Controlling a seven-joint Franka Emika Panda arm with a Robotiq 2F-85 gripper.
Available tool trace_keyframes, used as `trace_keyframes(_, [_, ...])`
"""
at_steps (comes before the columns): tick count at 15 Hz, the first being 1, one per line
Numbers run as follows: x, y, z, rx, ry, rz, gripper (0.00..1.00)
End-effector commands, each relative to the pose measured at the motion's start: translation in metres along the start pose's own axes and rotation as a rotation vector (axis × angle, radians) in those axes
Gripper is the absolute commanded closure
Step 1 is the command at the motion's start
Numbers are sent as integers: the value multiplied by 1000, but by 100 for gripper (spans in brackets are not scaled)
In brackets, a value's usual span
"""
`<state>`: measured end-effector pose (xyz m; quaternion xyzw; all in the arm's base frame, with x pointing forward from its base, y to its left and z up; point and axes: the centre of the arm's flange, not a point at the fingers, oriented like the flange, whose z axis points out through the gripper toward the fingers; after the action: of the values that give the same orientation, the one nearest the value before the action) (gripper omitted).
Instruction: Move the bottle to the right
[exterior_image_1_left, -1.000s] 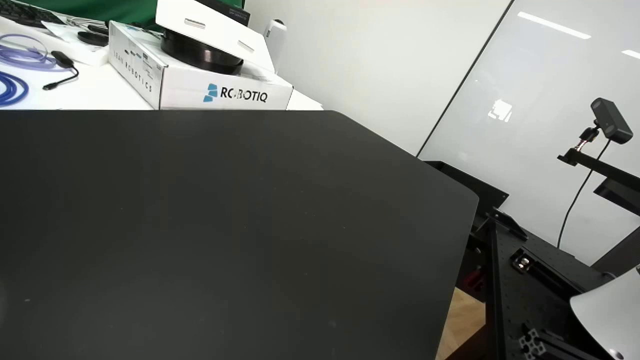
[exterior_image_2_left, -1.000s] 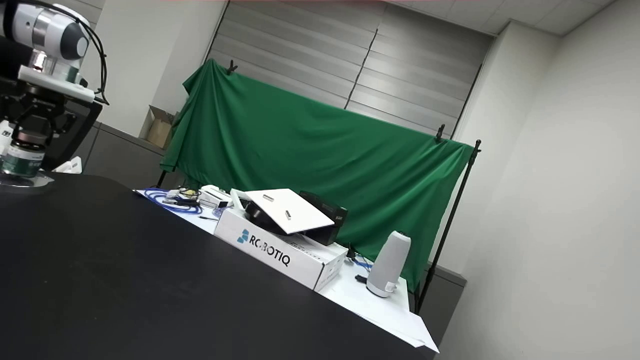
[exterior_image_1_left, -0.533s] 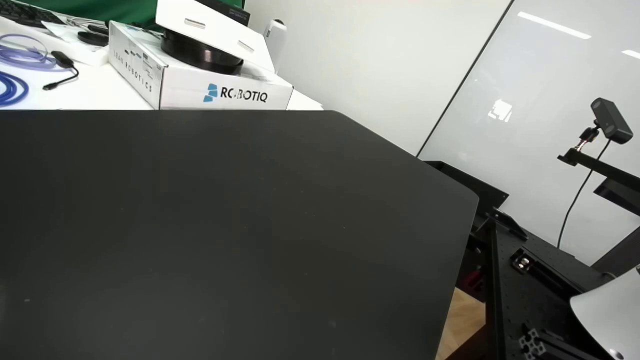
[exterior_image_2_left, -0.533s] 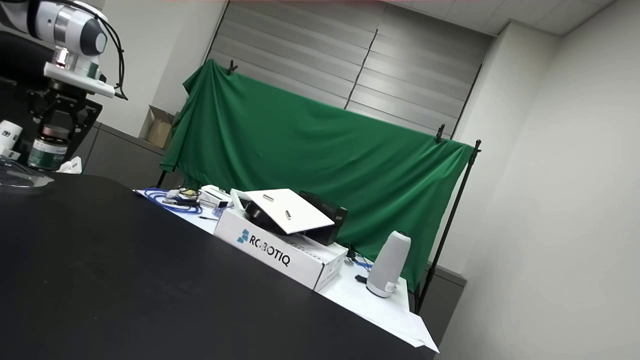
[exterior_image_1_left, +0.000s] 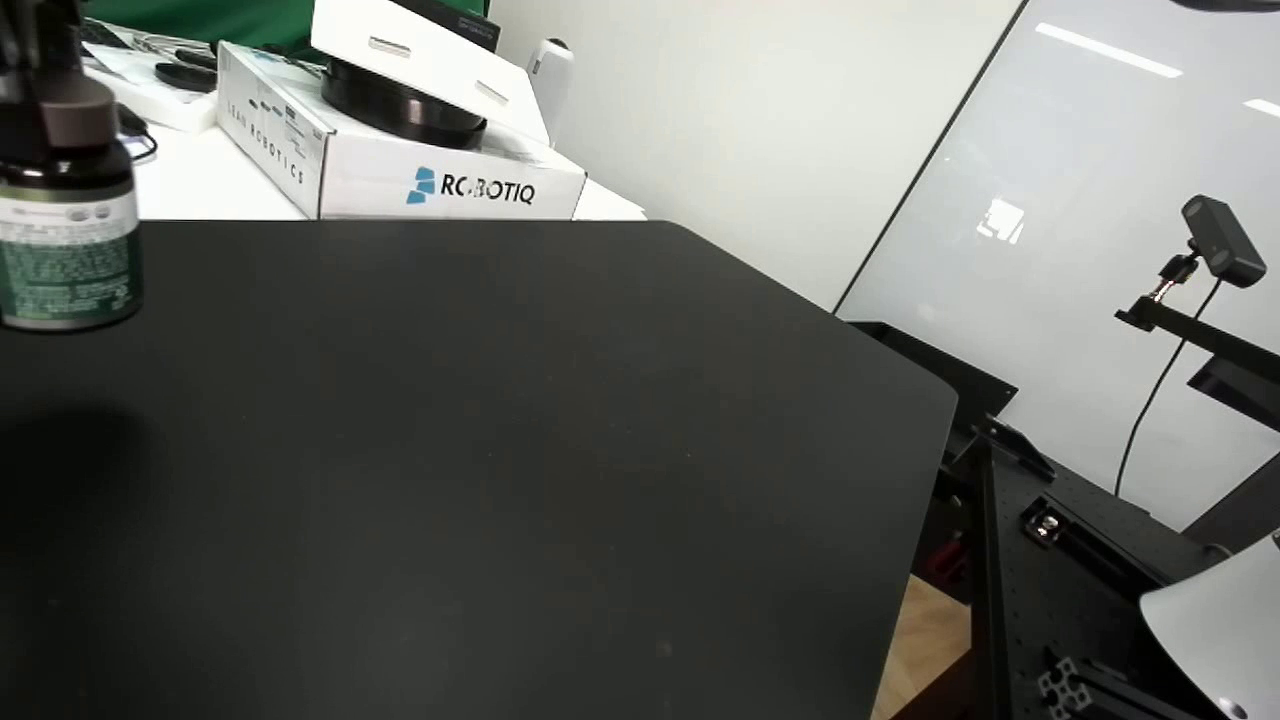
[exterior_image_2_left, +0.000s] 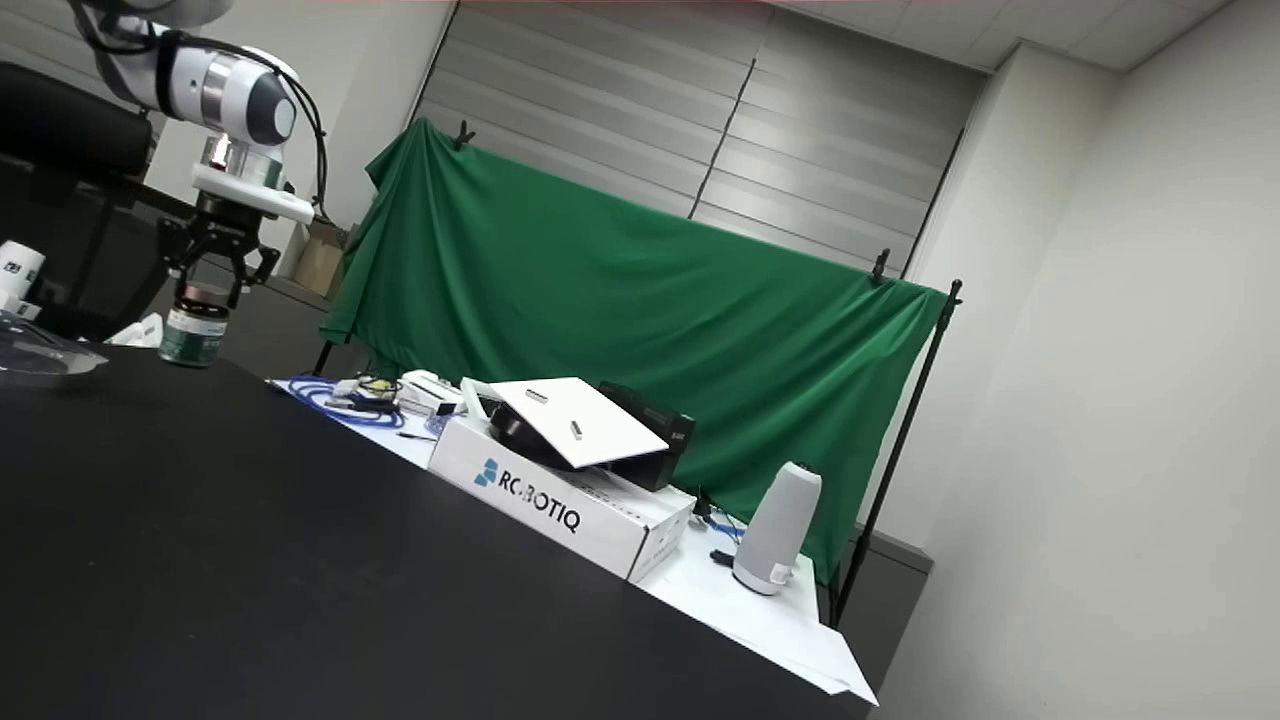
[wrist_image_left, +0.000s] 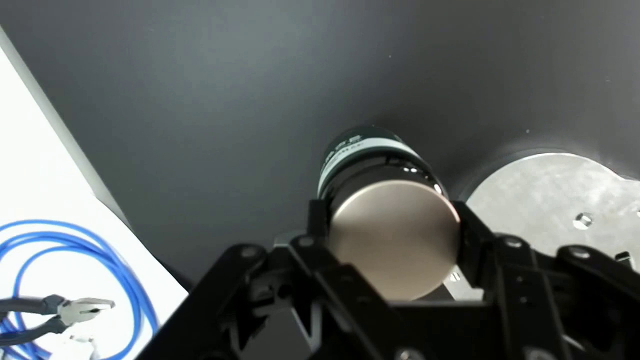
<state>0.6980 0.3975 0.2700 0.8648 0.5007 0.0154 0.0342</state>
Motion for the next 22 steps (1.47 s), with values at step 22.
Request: trace_keyframes(22, [-171,217,47,19,-85,277,64])
